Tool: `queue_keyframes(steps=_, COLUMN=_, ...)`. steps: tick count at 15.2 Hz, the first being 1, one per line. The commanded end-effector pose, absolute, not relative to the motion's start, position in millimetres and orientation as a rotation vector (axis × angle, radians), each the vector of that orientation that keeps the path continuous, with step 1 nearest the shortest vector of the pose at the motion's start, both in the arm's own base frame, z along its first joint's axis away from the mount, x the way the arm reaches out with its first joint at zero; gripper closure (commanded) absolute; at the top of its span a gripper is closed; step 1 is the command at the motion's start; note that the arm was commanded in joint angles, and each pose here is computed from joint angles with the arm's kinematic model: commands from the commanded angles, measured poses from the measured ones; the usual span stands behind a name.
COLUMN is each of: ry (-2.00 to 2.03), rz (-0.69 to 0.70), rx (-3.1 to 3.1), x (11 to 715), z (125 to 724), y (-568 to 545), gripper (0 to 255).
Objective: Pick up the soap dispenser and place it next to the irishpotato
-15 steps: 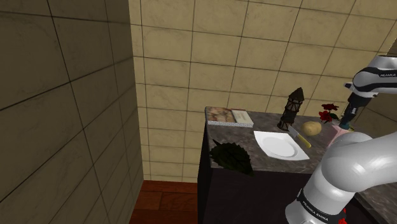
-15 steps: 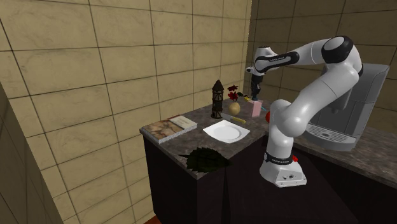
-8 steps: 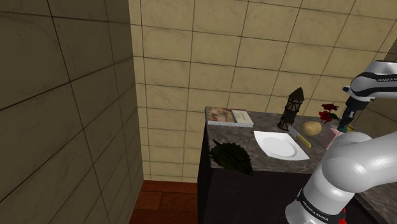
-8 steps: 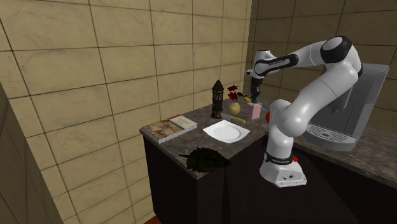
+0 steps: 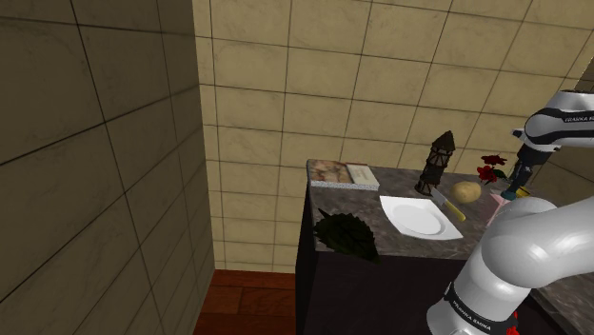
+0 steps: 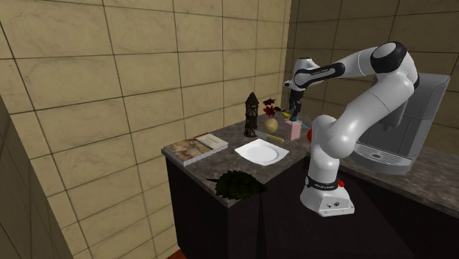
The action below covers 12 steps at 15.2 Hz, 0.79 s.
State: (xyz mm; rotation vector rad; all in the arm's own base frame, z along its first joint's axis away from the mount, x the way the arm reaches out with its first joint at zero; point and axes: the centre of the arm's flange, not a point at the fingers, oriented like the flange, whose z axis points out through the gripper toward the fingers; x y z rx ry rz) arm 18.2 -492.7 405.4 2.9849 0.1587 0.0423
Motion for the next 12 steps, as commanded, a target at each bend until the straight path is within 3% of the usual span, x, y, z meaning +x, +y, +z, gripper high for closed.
queue_keyframes(steps=1, ry=0.159, rz=0.042, rx=2.985, x=18, z=405, y=-493, gripper=0)
queue_keyframes(steps=5, ry=0.159, rz=0.042, rx=2.985, x=16, z=455, y=-485, gripper=0)
queue_keyframes(steps=12, ry=0.159, rz=0.042, rx=2.985, x=16, z=455, y=-485, gripper=0)
